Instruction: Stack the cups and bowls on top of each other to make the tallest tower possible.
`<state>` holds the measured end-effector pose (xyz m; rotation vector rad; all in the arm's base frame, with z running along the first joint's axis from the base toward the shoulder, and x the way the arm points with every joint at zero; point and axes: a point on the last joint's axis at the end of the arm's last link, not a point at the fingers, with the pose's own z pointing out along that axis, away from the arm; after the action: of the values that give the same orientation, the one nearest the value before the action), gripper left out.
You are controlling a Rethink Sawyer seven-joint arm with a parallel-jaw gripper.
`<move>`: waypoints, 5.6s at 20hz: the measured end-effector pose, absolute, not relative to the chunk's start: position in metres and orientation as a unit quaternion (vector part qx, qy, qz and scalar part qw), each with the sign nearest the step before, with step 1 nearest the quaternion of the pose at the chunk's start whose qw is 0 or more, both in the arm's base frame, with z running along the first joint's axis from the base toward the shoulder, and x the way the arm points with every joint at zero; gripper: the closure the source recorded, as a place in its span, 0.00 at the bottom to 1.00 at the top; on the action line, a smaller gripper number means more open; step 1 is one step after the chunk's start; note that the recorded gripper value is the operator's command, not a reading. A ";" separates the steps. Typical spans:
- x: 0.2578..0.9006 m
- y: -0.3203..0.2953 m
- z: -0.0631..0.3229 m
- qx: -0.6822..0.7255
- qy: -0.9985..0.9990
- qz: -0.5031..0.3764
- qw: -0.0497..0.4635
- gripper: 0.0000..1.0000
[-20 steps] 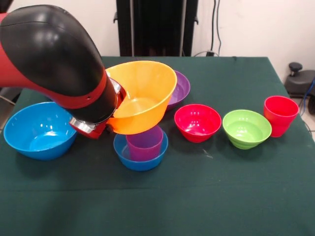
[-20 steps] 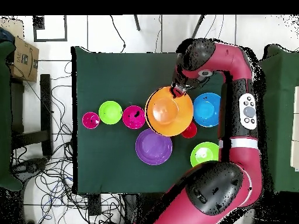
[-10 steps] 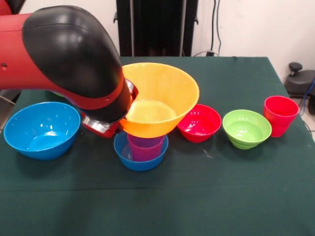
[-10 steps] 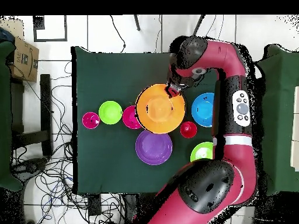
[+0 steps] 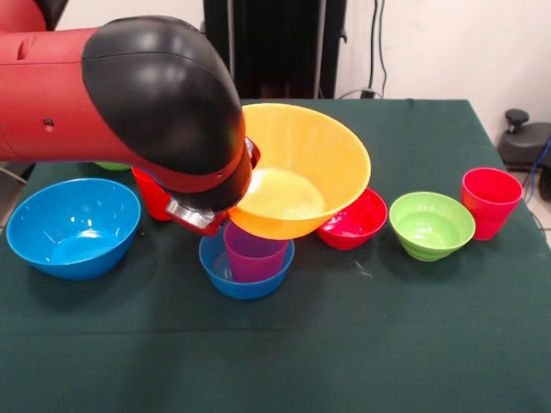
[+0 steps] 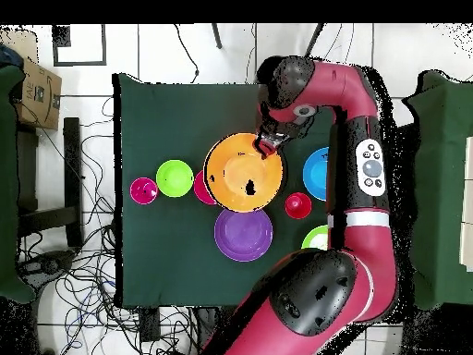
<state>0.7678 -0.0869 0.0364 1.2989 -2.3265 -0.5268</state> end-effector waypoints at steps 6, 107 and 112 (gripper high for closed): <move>0.772 -0.095 0.037 0.460 -0.843 -0.183 0.209 1.00; 0.778 -0.085 0.040 0.428 -0.838 -0.189 0.282 1.00; 0.780 -0.096 0.039 0.419 -0.844 -0.188 0.276 1.00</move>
<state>0.7800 -0.0965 0.0387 1.1245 -2.2678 -0.5060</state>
